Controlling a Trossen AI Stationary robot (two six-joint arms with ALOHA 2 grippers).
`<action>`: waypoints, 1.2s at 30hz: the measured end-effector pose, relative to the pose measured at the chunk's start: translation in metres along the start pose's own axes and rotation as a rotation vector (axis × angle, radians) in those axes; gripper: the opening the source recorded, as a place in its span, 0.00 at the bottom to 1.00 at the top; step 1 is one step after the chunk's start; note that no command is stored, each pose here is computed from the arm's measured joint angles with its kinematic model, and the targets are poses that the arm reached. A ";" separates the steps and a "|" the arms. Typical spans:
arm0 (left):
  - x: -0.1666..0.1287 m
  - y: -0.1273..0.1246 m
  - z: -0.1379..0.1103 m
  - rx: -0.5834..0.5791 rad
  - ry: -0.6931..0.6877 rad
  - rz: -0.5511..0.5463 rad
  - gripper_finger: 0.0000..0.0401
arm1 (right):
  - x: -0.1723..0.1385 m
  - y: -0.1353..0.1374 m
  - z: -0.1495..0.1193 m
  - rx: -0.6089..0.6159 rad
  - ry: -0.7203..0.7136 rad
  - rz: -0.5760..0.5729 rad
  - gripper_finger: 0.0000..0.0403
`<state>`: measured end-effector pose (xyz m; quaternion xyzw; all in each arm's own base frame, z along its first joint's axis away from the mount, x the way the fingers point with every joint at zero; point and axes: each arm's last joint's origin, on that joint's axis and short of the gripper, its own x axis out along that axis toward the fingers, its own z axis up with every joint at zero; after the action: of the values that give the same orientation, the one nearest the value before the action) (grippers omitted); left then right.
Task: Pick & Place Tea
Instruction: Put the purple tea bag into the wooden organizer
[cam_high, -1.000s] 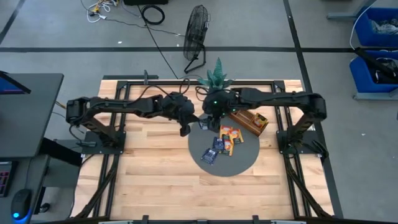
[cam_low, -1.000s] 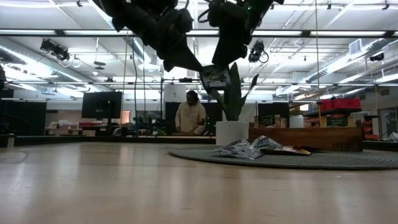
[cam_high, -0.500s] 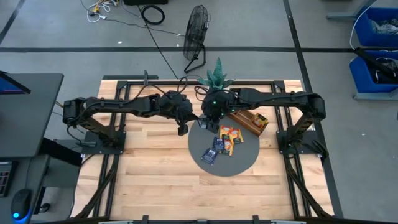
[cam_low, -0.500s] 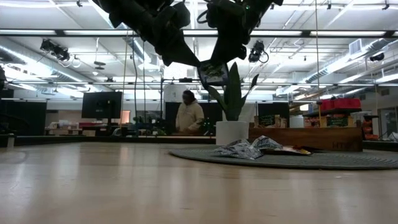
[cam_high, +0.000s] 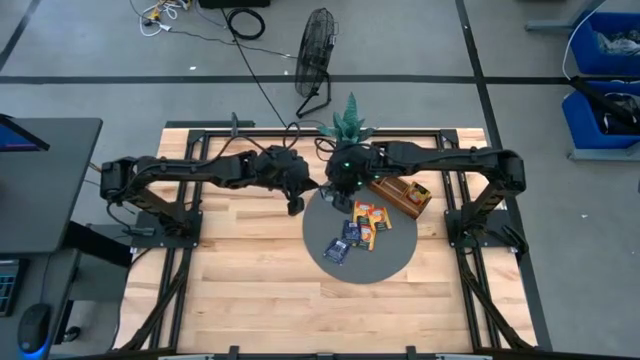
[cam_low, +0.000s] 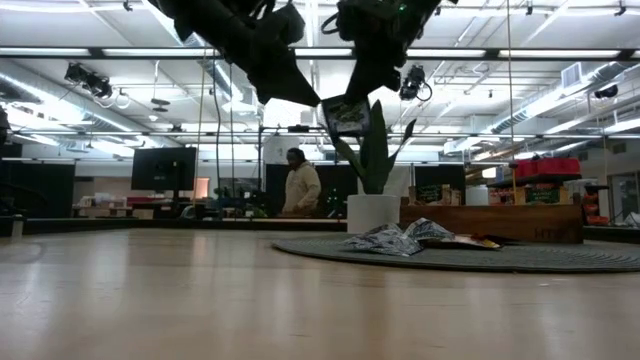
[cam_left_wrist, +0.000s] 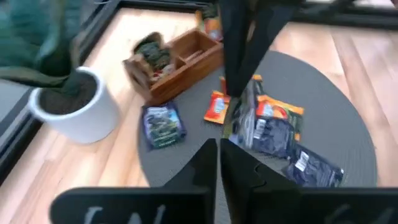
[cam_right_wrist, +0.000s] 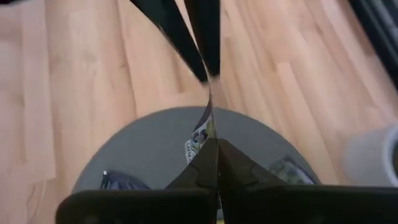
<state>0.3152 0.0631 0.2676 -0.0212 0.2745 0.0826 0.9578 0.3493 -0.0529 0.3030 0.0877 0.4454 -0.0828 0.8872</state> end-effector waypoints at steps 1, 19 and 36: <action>-0.003 0.000 0.002 -0.006 -0.012 0.012 0.09 | -0.006 0.000 -0.001 0.014 -0.001 -0.016 0.00; -0.060 0.008 0.027 -0.114 -0.205 0.246 0.25 | -0.101 -0.016 -0.085 0.209 -0.117 -0.284 0.00; -0.062 0.007 0.032 -0.223 -0.269 0.228 0.25 | -0.036 -0.054 -0.175 0.314 0.000 -0.353 0.00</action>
<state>0.2789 0.0639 0.3275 -0.0847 0.1340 0.2225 0.9619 0.1800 -0.0631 0.2247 0.1455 0.4355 -0.3049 0.8344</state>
